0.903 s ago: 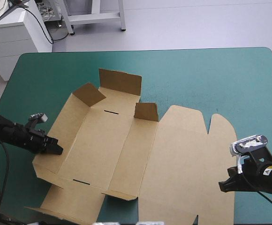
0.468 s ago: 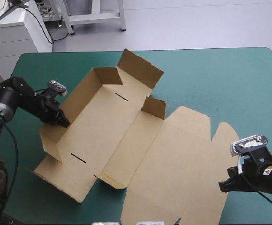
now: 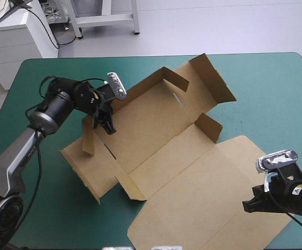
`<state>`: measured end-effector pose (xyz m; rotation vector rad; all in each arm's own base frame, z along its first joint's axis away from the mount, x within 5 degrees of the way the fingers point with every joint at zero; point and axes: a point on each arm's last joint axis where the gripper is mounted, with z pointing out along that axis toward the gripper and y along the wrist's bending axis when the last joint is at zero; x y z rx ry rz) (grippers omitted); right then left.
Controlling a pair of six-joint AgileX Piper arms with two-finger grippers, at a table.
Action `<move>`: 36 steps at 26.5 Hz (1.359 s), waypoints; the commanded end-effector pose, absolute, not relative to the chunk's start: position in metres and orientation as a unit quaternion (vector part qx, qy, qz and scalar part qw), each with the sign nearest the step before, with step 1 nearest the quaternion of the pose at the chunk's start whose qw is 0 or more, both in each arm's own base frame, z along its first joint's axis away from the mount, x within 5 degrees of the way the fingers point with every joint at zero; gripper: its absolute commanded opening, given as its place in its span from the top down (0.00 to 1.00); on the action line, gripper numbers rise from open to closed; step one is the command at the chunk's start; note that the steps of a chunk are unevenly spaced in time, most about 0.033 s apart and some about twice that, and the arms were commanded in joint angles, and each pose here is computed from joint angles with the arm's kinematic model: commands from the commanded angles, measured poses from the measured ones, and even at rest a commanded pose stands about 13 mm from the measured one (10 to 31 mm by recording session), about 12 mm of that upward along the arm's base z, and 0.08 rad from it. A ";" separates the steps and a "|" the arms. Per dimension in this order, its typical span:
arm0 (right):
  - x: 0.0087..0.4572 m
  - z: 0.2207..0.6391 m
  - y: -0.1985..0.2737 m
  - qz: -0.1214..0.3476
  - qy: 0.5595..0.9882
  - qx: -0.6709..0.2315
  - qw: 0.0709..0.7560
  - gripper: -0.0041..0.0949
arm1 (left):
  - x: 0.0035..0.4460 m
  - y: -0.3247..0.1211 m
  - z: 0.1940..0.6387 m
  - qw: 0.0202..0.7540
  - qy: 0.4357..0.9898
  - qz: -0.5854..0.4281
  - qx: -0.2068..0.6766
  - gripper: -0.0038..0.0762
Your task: Fold the box
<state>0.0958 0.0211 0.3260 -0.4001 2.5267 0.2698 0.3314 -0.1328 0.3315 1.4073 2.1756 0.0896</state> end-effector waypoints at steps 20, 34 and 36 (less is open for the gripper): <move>0.098 0.333 0.023 0.112 0.937 -0.151 0.295 0.98 | 0.265 -0.260 0.398 0.503 0.557 0.268 0.604 0.96; 0.099 0.334 0.023 0.111 0.936 -0.150 0.299 0.98 | 0.259 -0.308 0.366 0.522 0.516 0.319 0.599 0.96; 0.099 0.334 0.023 0.111 0.935 -0.150 0.301 0.98 | 0.253 -0.318 0.358 0.527 0.523 0.305 0.597 0.96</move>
